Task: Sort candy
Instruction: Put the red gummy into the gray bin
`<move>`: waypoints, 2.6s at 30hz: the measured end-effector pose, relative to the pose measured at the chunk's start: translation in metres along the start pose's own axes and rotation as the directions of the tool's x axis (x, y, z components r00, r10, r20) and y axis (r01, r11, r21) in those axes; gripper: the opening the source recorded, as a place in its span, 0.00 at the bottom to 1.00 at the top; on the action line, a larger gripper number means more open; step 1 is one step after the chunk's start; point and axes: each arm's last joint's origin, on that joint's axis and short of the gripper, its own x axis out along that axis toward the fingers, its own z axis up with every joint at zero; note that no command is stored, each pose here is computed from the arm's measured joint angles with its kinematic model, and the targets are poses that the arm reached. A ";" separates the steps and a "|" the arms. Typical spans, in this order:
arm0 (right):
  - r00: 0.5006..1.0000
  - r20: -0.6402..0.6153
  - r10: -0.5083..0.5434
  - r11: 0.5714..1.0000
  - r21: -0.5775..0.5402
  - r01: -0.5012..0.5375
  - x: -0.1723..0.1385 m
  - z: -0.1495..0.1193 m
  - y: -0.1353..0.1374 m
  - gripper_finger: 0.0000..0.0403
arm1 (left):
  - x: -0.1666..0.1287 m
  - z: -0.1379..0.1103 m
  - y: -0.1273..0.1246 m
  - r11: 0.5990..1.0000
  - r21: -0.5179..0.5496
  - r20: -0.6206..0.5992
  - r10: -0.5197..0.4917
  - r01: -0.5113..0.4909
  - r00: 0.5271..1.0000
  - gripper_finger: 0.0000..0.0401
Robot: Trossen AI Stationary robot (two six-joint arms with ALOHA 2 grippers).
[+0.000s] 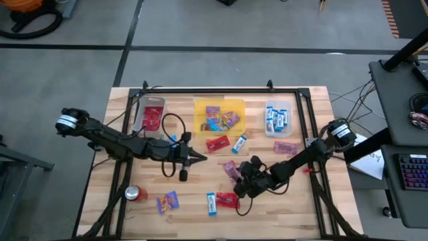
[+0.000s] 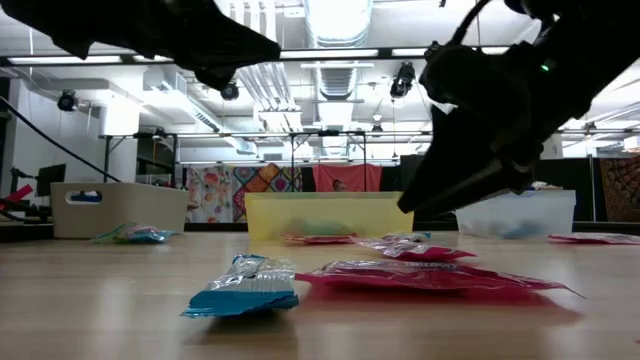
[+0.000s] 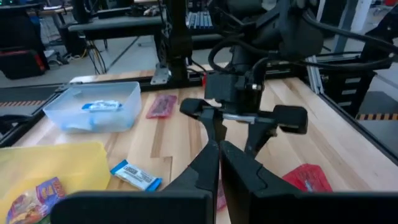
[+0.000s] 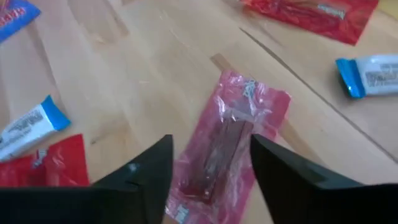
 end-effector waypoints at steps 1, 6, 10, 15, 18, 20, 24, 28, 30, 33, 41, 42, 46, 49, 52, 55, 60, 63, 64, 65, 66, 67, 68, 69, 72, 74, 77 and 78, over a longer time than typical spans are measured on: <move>1.000 0.001 0.000 1.000 0.012 0.000 0.001 0.001 0.001 0.54 | 0.000 -0.001 0.000 1.000 0.000 -0.001 0.000 0.000 1.000 0.00; 1.000 0.018 -0.023 0.998 0.060 0.022 0.007 0.000 0.002 0.70 | 0.003 -0.004 -0.001 1.000 0.002 -0.011 -0.001 0.001 1.000 0.00; 0.999 0.019 -0.043 0.995 0.095 0.041 0.015 -0.004 0.002 0.73 | 0.006 -0.004 -0.001 1.000 0.001 -0.003 -0.001 0.001 1.000 0.00; 0.996 0.001 -0.086 0.995 0.058 0.086 0.029 -0.014 0.001 0.69 | 0.008 -0.005 -0.002 1.000 -0.002 0.013 -0.001 0.001 1.000 0.00; 0.994 0.016 -0.104 0.994 0.043 0.103 0.034 -0.017 0.003 0.63 | 0.008 -0.005 -0.002 1.000 -0.002 0.013 -0.003 0.003 1.000 0.00; 0.994 0.016 -0.111 0.993 0.029 0.110 0.035 -0.018 0.002 0.59 | 0.008 -0.005 -0.002 1.000 -0.006 0.015 -0.004 0.004 1.000 0.00; 0.993 0.013 -0.121 0.993 0.004 0.121 0.035 -0.018 0.001 0.48 | 0.010 -0.006 -0.002 1.000 -0.006 0.011 -0.004 0.004 1.000 0.00; 0.993 0.008 -0.116 0.993 -0.013 0.116 0.034 -0.018 0.001 0.37 | 0.010 -0.007 -0.002 1.000 -0.009 0.008 -0.004 0.004 1.000 0.00; 0.993 0.008 -0.114 0.993 -0.018 0.114 0.034 -0.018 0.001 0.33 | 0.010 -0.007 -0.002 1.000 -0.009 0.008 -0.004 0.004 1.000 0.00; 0.994 0.004 -0.106 0.994 -0.033 0.106 0.034 -0.016 0.003 0.27 | 0.011 -0.008 -0.002 1.000 -0.024 0.005 -0.004 0.004 1.000 0.00; 0.998 -0.013 -0.061 0.994 -0.088 0.059 0.026 -0.008 0.007 0.17 | 0.016 -0.014 -0.004 0.998 -0.055 -0.006 -0.005 0.005 1.000 0.06; 0.998 -0.010 -0.057 0.994 -0.093 0.056 0.025 -0.007 0.007 0.16 | 0.017 -0.015 -0.004 0.998 -0.057 -0.007 -0.005 0.005 1.000 0.07; 0.999 0.007 -0.035 0.994 -0.107 0.036 0.018 0.001 0.009 0.15 | 0.018 -0.017 -0.005 0.998 -0.055 -0.018 -0.007 0.006 1.000 0.14; 0.999 0.025 -0.020 0.993 -0.115 0.022 0.011 0.008 0.010 0.14 | 0.019 -0.018 -0.005 0.999 -0.035 -0.019 -0.014 0.013 1.000 0.18; 0.999 0.049 0.003 0.993 -0.121 0.003 0.003 0.017 0.011 0.14 | 0.019 -0.018 -0.006 0.998 0.027 -0.018 -0.054 0.055 0.998 0.21; 0.998 0.055 0.032 0.995 -0.098 -0.027 -0.005 0.029 0.009 0.14 | 0.019 -0.018 -0.008 0.986 0.112 -0.018 -0.120 0.121 0.993 0.25; 0.982 -0.018 0.189 0.982 -0.025 -0.189 -0.015 0.057 0.002 0.14 | 0.022 -0.024 -0.010 0.955 0.258 -0.039 -0.143 0.148 0.989 0.34; 0.953 -0.052 0.300 0.954 0.008 -0.300 -0.018 0.072 -0.003 0.14 | 0.028 -0.029 -0.011 0.935 0.319 -0.063 -0.143 0.156 0.988 0.42; 0.941 -0.059 0.333 0.943 0.017 -0.332 -0.018 0.077 -0.004 0.14 | 0.031 -0.030 -0.012 0.930 0.333 -0.067 -0.141 0.156 0.988 0.44; 0.928 -0.061 0.369 0.930 0.026 -0.368 -0.019 0.082 -0.006 0.14 | 0.033 -0.031 -0.012 0.925 0.345 -0.074 -0.140 0.157 0.987 0.46; 0.916 -0.066 0.396 0.918 0.032 -0.395 -0.019 0.086 -0.008 0.14 | 0.035 -0.032 -0.012 0.921 0.355 -0.080 -0.139 0.158 0.987 0.48; 0.905 -0.067 0.420 0.908 0.036 -0.418 -0.020 0.090 -0.010 0.14 | 0.037 -0.033 -0.013 0.919 0.363 -0.083 -0.137 0.158 0.987 0.49; 0.892 -0.060 0.448 0.894 0.043 -0.446 -0.020 0.095 -0.011 0.14 | 0.040 -0.033 -0.013 0.918 0.367 -0.082 -0.131 0.152 0.988 0.50; 0.880 -0.051 0.473 0.881 0.047 -0.471 -0.019 0.099 -0.012 0.14 | 0.042 -0.033 -0.013 0.918 0.369 -0.084 -0.119 0.142 0.989 0.51; 0.852 -0.034 0.522 0.852 0.050 -0.520 -0.017 0.107 -0.015 0.14 | 0.048 -0.031 -0.014 0.919 0.373 -0.079 -0.111 0.132 0.991 0.51; 0.845 -0.030 0.534 0.845 0.045 -0.532 -0.014 0.110 -0.017 0.14 | 0.052 -0.029 -0.015 0.915 0.382 -0.078 -0.110 0.132 0.991 0.49; 0.850 -0.039 0.526 0.851 0.029 -0.525 -0.008 0.110 -0.020 0.14 | 0.056 -0.029 -0.016 0.912 0.387 -0.083 -0.112 0.135 0.990 0.44; 0.851 -0.042 0.524 0.852 0.027 -0.523 -0.007 0.110 -0.021 0.14 | 0.057 -0.029 -0.016 0.912 0.387 -0.087 -0.112 0.137 0.990 0.41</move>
